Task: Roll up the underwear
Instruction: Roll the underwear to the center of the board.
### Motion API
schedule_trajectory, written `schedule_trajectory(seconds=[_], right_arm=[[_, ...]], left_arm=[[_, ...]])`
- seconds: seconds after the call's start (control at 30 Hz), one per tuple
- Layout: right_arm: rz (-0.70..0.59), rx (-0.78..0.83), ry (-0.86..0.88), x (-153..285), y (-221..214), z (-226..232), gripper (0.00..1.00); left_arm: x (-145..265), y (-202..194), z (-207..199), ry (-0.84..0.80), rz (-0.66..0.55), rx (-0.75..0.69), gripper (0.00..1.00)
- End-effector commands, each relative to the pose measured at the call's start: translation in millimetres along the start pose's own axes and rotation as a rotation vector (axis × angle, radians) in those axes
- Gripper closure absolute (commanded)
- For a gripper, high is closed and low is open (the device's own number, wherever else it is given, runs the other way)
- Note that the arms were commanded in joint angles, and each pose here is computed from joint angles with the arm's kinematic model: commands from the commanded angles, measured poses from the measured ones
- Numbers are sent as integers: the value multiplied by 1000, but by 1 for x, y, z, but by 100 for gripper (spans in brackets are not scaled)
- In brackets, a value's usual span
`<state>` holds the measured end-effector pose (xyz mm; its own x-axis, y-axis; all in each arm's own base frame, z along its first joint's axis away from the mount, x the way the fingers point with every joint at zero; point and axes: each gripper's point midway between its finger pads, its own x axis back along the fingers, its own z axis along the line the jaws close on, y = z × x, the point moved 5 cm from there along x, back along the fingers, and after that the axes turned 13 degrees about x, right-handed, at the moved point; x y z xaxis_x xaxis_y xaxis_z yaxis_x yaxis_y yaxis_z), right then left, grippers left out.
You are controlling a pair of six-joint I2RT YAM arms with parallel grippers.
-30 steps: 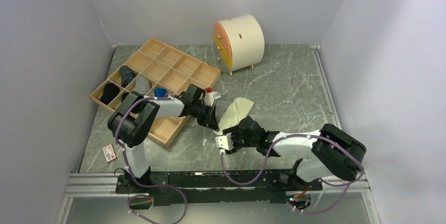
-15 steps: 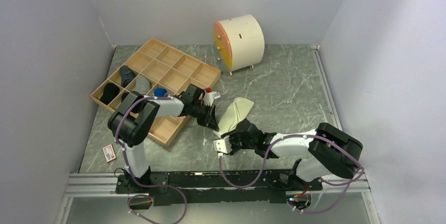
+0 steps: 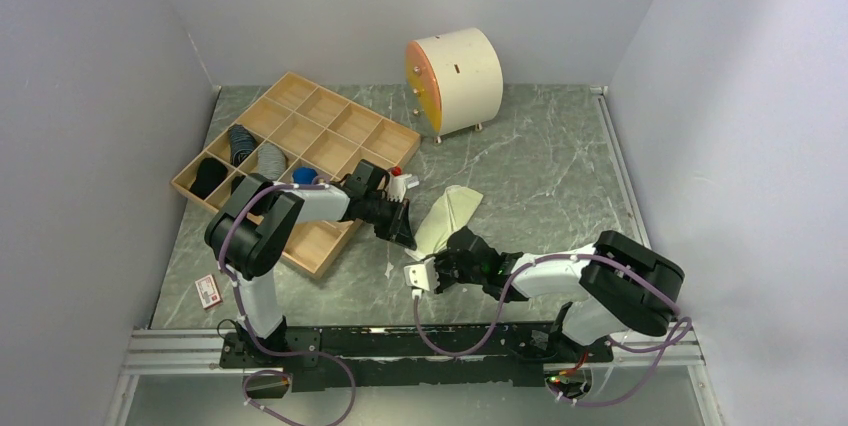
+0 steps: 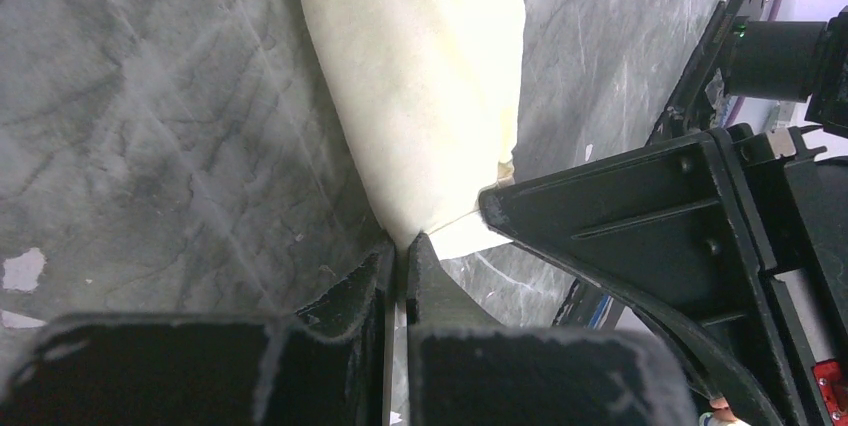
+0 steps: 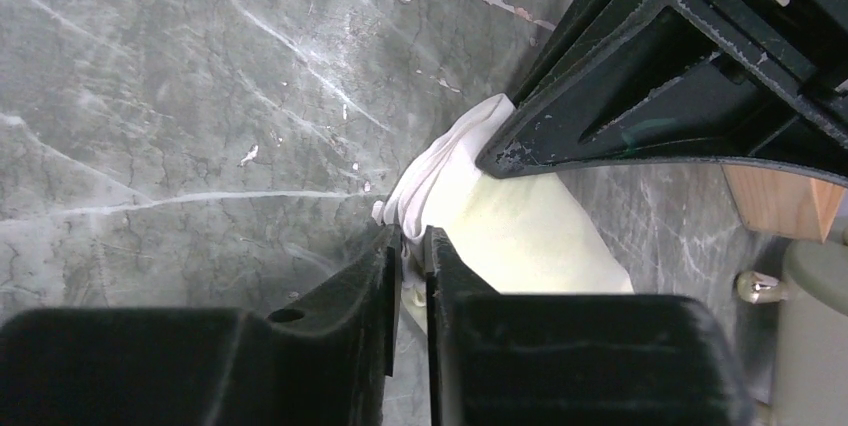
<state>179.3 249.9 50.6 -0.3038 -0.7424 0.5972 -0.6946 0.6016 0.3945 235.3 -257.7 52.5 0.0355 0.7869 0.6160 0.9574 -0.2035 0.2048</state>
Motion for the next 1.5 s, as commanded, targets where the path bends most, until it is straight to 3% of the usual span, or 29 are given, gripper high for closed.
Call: schedule_trajectory(seconds=[0.0,0.07,0.13,0.3,0.5,0.7,1.0,1.13,1.47], right_arm=[[-40,-14,-23,-4,9,-10,90],[-68,-44,-35,-5,13,-12,100],[-62,-79,-55,-5,14,-16,100],[-142,-221,-92,-1,25,-28,100],[-207,-414,-17,-5,37,-17,100],[-266,-550,-77,0,40,-9,100],[-312,-862,-163,8,39,8,100],[-362,-1076,-229,18,39,13,100],[-426,-1433,-309,27,37,7,100]], left_arm=[[-1,-10,14,48,16,38,95],[-1,-10,13,39,5,54,90],[0,-8,11,36,-16,70,87],[8,2,1,10,-114,119,66],[17,16,-6,45,-211,150,56],[31,23,-7,87,-287,173,49],[54,24,-23,104,-364,139,46],[59,15,-25,94,-370,132,46],[59,1,-26,49,-357,116,48]])
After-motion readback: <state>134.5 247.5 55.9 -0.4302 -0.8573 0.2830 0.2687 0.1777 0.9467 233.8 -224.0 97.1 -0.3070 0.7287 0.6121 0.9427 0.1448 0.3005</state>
